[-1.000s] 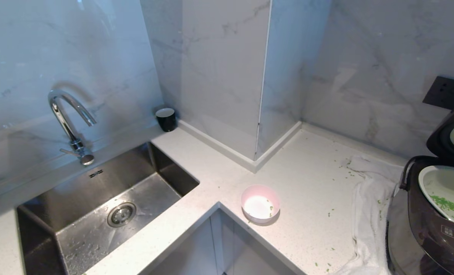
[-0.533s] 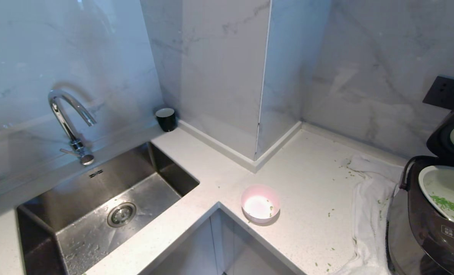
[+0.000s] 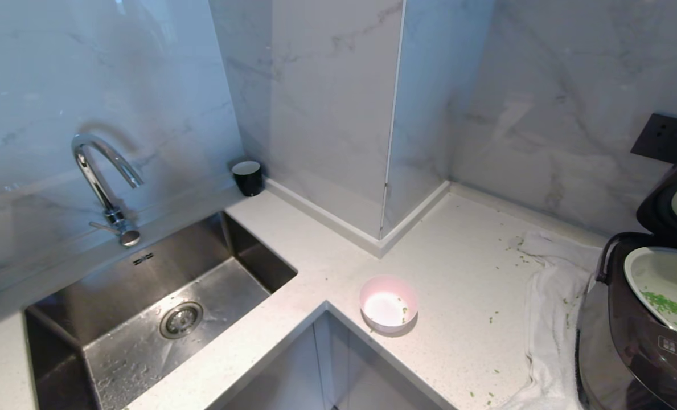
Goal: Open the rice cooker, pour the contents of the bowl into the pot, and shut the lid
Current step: Turn on the tap
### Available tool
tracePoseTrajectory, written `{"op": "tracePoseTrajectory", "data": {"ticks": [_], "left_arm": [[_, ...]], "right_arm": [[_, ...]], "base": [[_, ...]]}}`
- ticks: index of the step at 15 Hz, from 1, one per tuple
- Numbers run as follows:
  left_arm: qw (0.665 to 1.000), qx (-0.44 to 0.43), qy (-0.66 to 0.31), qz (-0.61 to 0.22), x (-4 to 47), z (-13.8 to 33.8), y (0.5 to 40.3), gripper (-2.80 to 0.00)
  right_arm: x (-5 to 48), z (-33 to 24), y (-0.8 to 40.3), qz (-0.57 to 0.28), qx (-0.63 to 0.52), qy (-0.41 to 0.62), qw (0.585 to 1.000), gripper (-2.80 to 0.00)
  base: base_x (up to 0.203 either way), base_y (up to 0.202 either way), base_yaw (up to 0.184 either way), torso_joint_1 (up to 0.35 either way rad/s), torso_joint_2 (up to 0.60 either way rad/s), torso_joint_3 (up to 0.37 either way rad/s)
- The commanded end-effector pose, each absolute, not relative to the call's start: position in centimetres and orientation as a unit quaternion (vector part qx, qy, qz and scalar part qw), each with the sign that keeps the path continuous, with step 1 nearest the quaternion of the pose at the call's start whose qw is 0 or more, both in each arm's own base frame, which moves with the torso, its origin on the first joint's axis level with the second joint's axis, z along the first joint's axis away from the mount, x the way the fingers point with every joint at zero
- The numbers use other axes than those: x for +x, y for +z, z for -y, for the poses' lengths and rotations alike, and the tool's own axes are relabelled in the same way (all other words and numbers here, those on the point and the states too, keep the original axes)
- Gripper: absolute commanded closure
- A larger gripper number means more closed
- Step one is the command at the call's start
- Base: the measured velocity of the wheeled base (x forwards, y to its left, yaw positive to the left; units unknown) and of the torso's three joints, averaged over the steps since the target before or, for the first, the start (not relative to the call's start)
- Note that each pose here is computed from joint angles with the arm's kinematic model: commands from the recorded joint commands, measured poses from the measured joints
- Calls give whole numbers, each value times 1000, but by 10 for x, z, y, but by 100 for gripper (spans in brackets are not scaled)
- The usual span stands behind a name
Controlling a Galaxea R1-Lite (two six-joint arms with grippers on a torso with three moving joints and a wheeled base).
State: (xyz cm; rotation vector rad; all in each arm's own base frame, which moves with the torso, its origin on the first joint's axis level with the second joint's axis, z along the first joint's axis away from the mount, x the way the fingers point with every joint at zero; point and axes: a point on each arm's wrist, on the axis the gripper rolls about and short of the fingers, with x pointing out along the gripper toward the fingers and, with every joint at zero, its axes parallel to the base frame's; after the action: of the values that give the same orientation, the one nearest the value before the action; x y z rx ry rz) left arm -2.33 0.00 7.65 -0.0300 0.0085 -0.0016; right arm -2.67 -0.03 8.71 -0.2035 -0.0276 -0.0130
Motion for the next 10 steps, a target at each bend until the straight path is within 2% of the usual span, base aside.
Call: {"op": "tracePoseTrajectory", "data": {"ticks": [1, 10], "left_arm": [[1000, -15, -1, -5, -23, 0, 77, 0], [1000, -15, -1, -5, -23, 0, 77, 0]], "right_arm": [[-25, 0, 82, 7, -101, -5, 995, 0], [-23, -1, 74, -5, -33, 19, 999, 0]], "base": [[0, 0, 0, 0, 0, 0], [0, 0, 0, 0, 0, 0]]}}
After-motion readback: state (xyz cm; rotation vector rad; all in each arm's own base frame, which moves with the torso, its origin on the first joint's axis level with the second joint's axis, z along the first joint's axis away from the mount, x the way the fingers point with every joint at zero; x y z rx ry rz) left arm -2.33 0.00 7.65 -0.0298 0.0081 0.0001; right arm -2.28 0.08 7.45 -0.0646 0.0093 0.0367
